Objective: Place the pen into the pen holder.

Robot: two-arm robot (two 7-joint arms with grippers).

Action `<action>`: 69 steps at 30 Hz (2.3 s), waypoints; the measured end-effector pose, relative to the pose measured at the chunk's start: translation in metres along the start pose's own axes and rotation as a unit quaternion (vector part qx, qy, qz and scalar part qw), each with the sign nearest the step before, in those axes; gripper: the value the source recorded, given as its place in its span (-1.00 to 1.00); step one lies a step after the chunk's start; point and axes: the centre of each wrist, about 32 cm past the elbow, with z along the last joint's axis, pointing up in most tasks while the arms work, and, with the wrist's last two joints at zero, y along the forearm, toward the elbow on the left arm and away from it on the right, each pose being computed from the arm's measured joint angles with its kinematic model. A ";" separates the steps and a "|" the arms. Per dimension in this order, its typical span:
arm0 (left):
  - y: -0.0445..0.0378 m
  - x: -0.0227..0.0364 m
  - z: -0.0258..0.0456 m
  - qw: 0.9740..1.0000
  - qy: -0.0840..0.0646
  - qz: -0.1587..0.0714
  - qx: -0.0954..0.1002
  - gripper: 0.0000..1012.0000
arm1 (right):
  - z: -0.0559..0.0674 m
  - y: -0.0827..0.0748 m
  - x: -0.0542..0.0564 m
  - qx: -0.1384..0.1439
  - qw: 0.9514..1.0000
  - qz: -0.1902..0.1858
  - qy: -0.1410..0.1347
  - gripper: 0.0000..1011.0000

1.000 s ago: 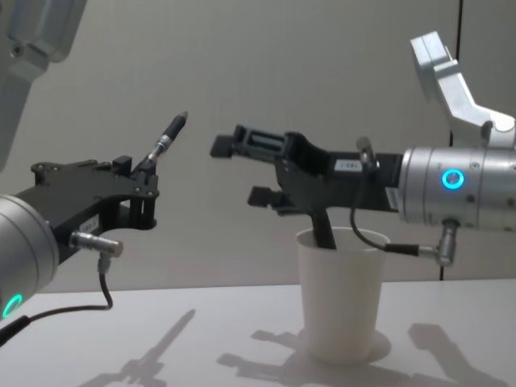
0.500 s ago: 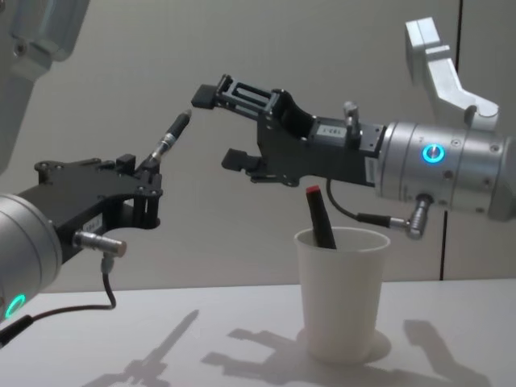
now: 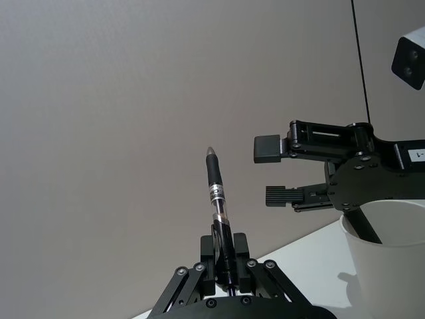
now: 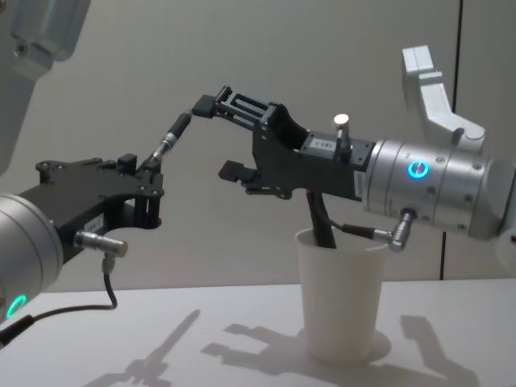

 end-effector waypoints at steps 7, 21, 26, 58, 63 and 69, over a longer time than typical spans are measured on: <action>0.0000 0.0000 0.0000 1.000 0.000 0.000 0.000 -0.66 | -0.005 0.006 0.004 0.012 1.000 0.007 0.023 0.98; 0.0000 0.0000 0.0000 1.000 0.000 0.000 0.000 -0.67 | -0.012 0.029 0.004 0.029 0.998 0.029 0.057 0.98; 0.0000 0.0000 0.0000 1.000 0.000 0.000 0.000 -0.67 | -0.012 0.035 0.003 0.031 0.997 0.032 0.060 0.98; 0.0000 0.0000 0.0000 1.000 0.000 0.000 0.000 -0.66 | -0.014 0.054 0.005 0.032 0.998 0.020 0.056 0.98; 0.0000 0.0000 0.0000 1.000 0.000 0.000 0.000 -0.67 | -0.015 0.056 0.006 0.031 0.998 0.018 0.055 0.98; 0.0000 0.0000 0.0000 1.000 0.000 0.000 0.000 -0.67 | -0.015 0.057 0.007 0.030 0.998 0.017 0.055 0.97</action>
